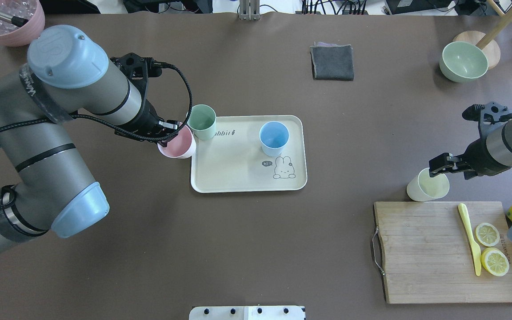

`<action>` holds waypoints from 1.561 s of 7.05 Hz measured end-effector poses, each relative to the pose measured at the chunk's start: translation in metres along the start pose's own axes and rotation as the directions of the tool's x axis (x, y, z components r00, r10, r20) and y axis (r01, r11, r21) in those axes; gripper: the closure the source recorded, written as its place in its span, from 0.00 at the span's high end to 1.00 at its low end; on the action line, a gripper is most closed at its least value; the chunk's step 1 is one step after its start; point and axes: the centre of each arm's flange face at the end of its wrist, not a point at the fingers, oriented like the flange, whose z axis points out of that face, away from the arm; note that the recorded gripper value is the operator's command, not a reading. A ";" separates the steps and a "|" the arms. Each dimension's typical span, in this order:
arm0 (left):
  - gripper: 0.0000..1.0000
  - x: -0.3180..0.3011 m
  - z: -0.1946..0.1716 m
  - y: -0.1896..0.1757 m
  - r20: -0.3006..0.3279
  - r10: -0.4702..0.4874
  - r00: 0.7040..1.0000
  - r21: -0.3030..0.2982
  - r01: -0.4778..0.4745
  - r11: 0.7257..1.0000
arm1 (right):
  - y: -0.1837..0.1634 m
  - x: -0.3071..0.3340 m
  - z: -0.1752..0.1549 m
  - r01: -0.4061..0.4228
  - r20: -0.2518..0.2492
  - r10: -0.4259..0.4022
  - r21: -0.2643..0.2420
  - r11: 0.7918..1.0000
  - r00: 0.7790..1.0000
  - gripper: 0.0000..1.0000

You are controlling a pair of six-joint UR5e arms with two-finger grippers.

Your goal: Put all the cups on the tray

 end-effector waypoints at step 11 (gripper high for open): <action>0.00 0.049 0.052 0.040 0.019 -0.024 1.000 0.007 0.024 1.000 | -0.008 -0.089 -0.025 -0.117 0.081 0.115 0.012 0.993 0.990 0.00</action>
